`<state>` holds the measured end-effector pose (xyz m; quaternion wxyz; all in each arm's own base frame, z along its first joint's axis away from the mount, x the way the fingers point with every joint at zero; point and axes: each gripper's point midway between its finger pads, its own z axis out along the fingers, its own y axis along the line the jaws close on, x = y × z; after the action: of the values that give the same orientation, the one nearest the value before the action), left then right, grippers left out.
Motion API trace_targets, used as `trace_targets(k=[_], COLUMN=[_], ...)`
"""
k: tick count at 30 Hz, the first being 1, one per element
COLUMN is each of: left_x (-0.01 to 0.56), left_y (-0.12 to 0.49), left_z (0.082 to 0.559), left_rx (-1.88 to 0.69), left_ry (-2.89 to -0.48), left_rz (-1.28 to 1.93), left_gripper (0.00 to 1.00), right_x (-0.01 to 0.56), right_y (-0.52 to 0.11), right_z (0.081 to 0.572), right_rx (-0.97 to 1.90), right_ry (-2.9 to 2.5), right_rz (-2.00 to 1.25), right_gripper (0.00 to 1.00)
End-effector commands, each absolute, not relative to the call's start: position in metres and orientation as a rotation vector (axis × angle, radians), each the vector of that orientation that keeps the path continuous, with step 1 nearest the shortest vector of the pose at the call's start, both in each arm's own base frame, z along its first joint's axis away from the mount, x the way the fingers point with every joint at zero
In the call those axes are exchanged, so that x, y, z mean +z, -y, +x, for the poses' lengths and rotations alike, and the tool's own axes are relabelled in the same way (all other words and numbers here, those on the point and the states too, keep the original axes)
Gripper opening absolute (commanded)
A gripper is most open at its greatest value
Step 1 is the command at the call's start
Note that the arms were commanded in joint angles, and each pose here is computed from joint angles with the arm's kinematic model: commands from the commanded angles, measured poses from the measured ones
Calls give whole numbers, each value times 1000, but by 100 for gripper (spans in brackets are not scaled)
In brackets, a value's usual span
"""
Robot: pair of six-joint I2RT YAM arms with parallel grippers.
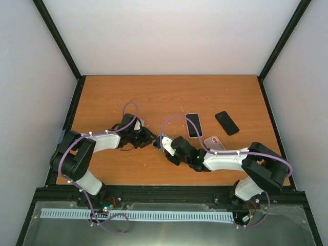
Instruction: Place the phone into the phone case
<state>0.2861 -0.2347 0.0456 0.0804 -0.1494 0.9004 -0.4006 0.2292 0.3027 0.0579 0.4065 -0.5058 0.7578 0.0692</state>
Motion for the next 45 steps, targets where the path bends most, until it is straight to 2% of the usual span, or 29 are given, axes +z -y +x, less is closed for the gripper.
trace_targets(k=[1,4,7,9,20,32,37,40,45], left_x=[51,56,62,63,60,63,64,60,55], left_y=[232,227,224,224,235,229,225,226,225], left_z=[300,301,301,297,265,254,252,255,254], left_rx=[-1110,-1079,-1068,-1075,-1204,-1193,-1171,-1168,-1145], left_ry=[-2671,-2658,-2643,-2645,-2686,-2683,-2674,-2676,-2698], left_rz=[-424,-434,-439,-433,-415,-387,-395,-401,-393], left_gripper=[43,50,54,56,62,64,63,57,55], right_x=[54,54,57,63,64,30,30,29,35], right_y=[-307,-307,-301,-298,-281,-284,-288,-290,-295], right_z=[229,228,235,243,266,274,258,242,224], right_rx=[216,263,318,401,691,642,751,854,991], right_ry=[-2002,-2052,-2123,-2183,-2381,-2543,-2607,-2654,-2680], right_rz=[-1208,-1182,-1111,-1041,-808,-800,-751,-704,-577], right_gripper=[45,50,62,66,87,87,87,84,80])
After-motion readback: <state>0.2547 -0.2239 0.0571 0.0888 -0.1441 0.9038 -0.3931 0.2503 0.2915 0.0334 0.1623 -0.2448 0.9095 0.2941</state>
